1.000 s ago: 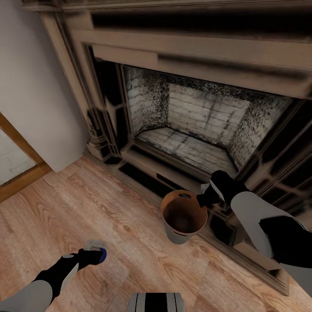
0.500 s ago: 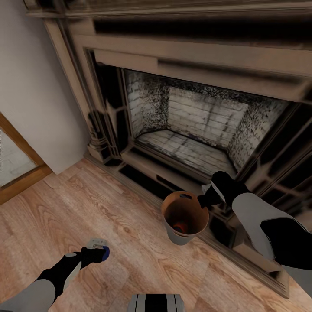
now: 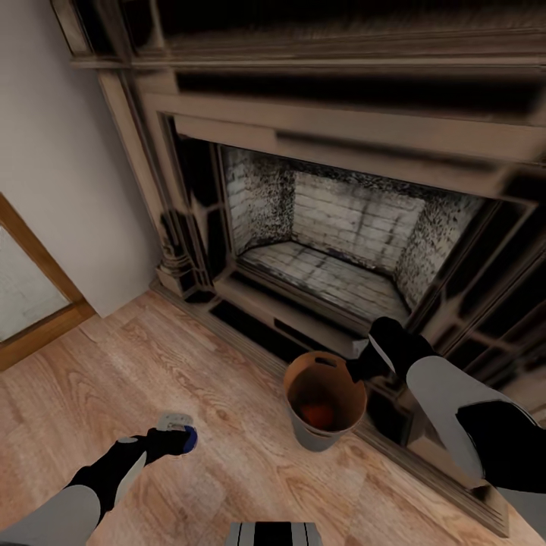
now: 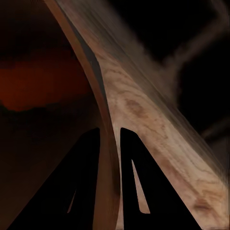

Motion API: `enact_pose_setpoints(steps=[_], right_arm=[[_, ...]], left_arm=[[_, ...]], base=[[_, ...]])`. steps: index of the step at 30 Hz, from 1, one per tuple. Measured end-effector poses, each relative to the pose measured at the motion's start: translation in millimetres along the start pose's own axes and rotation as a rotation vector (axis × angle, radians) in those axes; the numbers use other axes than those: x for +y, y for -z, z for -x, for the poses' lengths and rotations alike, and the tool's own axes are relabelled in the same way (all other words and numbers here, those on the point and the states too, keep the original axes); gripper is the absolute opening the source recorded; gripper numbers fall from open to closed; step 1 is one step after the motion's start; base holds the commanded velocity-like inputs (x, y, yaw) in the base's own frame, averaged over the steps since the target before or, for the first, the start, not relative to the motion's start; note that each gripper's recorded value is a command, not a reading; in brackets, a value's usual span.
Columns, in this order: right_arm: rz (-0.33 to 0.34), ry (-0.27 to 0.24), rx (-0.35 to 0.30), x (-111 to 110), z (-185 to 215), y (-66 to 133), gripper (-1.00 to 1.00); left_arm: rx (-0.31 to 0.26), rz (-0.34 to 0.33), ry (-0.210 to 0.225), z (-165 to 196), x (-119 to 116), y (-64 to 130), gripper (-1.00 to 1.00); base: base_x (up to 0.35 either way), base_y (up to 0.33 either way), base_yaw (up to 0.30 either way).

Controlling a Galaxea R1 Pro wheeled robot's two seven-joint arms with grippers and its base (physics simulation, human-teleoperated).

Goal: Put the three can of soda from the living room inside the tash can in the kitchen.

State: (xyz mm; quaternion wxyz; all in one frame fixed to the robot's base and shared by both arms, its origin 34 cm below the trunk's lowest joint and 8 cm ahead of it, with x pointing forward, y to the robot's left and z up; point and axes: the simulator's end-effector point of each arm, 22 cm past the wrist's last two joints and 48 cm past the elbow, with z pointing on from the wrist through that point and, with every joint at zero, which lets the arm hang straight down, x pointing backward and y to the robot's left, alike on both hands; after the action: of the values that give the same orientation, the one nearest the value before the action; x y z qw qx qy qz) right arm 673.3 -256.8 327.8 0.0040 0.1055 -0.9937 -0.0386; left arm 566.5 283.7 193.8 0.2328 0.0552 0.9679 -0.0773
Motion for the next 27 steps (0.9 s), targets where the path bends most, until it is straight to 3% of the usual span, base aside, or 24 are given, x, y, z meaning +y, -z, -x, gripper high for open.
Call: enact_pose_setpoints(steps=[3,5,7,10,11,15,18,19,21,23,25,27], right_arm=[[-0.003,0.004,-0.010,2,2,7.0,-1.00],[0.003,0.010,-0.017,9,4,11.0,-1.00],[0.015,0.006,-0.026,14,6,16.0,-1.00],[0.008,0.011,-0.032,14,8,22.9,-1.00],[0.001,0.017,-0.031,13,8,24.7,-1.00],[-0.007,0.024,-0.029,14,10,33.3,-1.00],[0.004,0.036,-0.028,27,14,38.8,-1.00],[-0.001,0.053,-0.030,35,17,40.4,-1.00],[0.019,0.051,-0.033,47,20,44.4,-1.00],[0.006,0.068,-0.037,60,25,48.3,-1.00],[-0.015,0.088,-0.040,68,29,52.5,-1.00],[-0.020,0.095,-0.041,72,31,56.9,-1.00]], left_arm=[[-0.047,0.003,0.026,30,7,9.4,-1.00],[-0.107,0.007,0.065,68,22,25.1,-1.00],[-0.157,0.007,0.075,102,33,42.5,-1.00],[-0.213,0.003,0.060,145,41,70.5,-1.00],[-0.232,0.001,0.042,167,42,87.8,-1.00],[-0.260,-0.030,0.009,210,26,123.0,-1.00],[-0.258,-0.126,-0.032,238,-11,155.6,-1.00],[-0.216,-0.232,-0.038,239,-41,170.0,-1.00],[-0.176,-0.297,-0.046,238,-58,181.2,-1.00],[-0.101,-0.432,-0.034,237,-89,203.3,-1.00],[-0.113,-0.532,-0.056,273,-111,236.1,-1.00],[-0.146,-0.567,-0.082,299,-120,254.9,-1.00]], base=[[0.000,0.000,0.000],[0.000,0.000,0.000],[0.000,0.000,0.000],[0.000,0.000,0.000],[0.000,0.000,0.000],[0.000,0.000,0.000],[0.000,0.000,0.000],[0.000,0.000,0.000],[0.000,0.000,0.000],[0.000,0.000,0.000],[0.000,0.000,0.000],[0.000,0.000,0.000]])
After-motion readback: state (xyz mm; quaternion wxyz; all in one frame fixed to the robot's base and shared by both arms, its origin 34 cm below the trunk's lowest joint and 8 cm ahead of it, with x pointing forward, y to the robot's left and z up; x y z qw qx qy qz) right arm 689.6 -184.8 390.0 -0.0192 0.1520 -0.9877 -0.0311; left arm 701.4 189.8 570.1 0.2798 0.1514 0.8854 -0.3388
